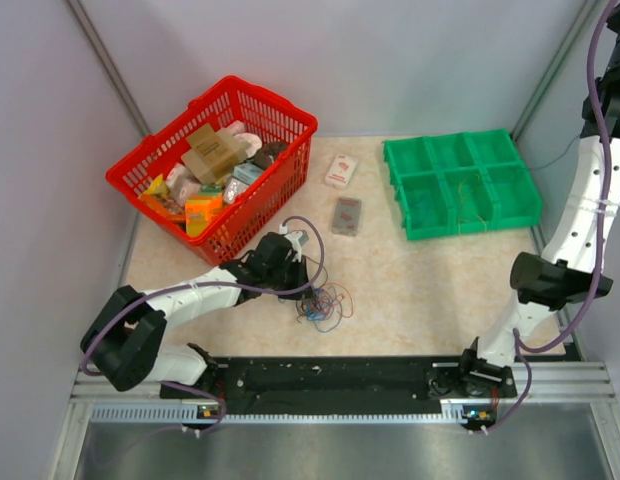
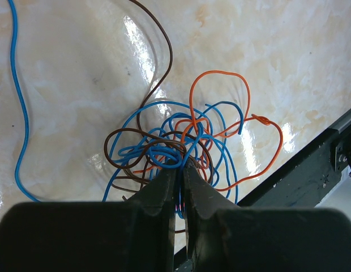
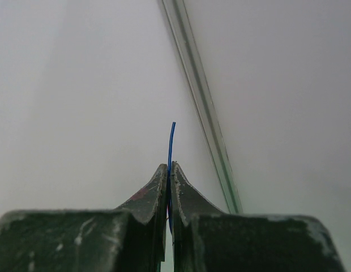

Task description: Untangle the cables

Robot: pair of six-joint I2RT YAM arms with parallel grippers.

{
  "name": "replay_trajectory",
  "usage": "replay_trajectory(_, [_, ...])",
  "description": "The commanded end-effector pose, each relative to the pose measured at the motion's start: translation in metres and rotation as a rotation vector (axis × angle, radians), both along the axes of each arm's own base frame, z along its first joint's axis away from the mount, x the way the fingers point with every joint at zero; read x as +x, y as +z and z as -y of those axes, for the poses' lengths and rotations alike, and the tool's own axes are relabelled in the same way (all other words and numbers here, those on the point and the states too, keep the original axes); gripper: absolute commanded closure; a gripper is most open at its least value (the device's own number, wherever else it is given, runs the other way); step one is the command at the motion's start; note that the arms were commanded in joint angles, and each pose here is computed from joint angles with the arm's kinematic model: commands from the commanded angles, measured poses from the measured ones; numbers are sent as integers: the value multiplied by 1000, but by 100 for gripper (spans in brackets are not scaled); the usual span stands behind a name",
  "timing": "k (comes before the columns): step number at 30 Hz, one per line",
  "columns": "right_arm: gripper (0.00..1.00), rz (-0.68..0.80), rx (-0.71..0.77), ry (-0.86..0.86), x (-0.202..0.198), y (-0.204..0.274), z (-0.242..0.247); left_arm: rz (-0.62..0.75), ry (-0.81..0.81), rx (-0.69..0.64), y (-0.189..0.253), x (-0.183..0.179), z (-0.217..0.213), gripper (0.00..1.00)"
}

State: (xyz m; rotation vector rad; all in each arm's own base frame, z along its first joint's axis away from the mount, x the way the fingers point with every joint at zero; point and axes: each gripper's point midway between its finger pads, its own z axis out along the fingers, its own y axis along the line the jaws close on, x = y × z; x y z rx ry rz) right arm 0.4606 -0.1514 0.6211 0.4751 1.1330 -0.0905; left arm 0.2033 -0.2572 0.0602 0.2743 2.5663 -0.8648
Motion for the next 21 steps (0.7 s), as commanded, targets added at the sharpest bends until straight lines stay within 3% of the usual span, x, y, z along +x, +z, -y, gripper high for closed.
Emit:
replay_trajectory(1, [100,177,-25,-30,-42,56,-1,49,0,-33,18,13,8,88])
replay_trajectory(5, [100,151,-25,-39,-36,48,2,54,3,-35,18,14,9,88])
replay_trajectory(14, [100,-29,1,7,14,-20,9,48,15,-36,16,15,7,88])
replay_trajectory(21, [100,-17,-3,12,13,-15,7,41,15,-46,14,16,9,88])
